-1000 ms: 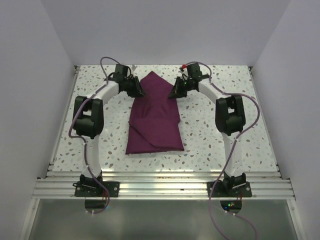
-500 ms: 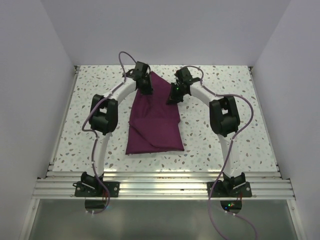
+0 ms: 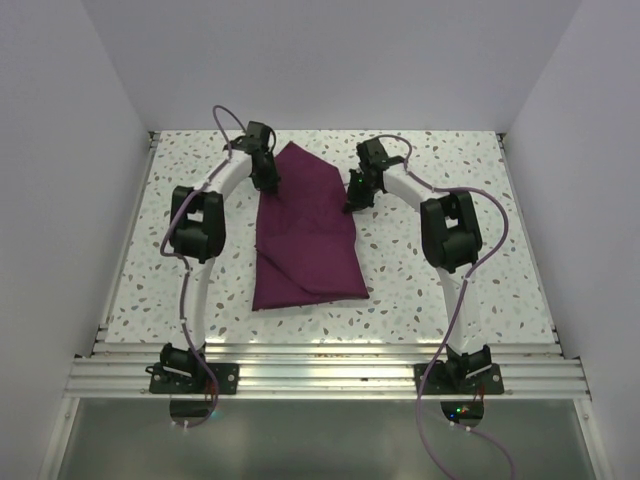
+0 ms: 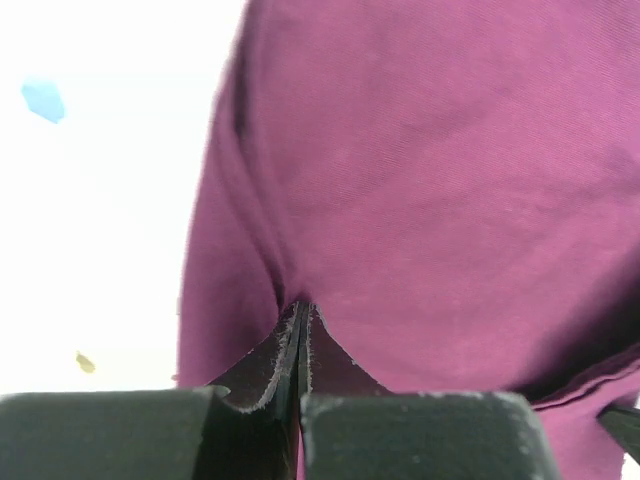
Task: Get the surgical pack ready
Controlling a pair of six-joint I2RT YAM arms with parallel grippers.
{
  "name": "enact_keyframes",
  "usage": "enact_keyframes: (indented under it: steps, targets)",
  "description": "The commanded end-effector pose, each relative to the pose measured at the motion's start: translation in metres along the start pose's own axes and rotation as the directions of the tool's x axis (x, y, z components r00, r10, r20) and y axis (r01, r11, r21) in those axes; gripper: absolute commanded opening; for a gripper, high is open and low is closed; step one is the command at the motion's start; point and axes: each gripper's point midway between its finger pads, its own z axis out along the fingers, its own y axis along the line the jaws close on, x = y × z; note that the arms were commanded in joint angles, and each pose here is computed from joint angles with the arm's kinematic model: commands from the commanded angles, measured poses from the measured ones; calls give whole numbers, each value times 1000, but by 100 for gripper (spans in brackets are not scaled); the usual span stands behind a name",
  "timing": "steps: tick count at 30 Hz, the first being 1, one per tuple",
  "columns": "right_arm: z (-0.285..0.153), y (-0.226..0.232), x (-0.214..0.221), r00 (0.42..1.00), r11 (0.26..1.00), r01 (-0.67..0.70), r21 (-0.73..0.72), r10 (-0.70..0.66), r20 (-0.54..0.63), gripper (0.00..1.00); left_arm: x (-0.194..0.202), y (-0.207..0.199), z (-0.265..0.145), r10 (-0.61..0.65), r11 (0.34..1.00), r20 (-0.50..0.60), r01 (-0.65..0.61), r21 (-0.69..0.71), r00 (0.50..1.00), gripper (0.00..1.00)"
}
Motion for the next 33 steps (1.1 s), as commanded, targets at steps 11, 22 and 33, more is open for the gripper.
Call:
enact_keyframes:
  steps: [11,22,33]
  targets:
    - [3,-41,9,999,988,-1,153,9,-52,0,1,65,-23,53,986,-51,-60,-157,997,0]
    - [7,-42,16,996,990,27,140,-15,-85,0,-45,73,-41,63,988,34,-57,-143,997,9]
    - [-42,19,-26,994,993,99,-67,-96,50,0,-44,43,-72,29,999,77,-31,19,997,31]
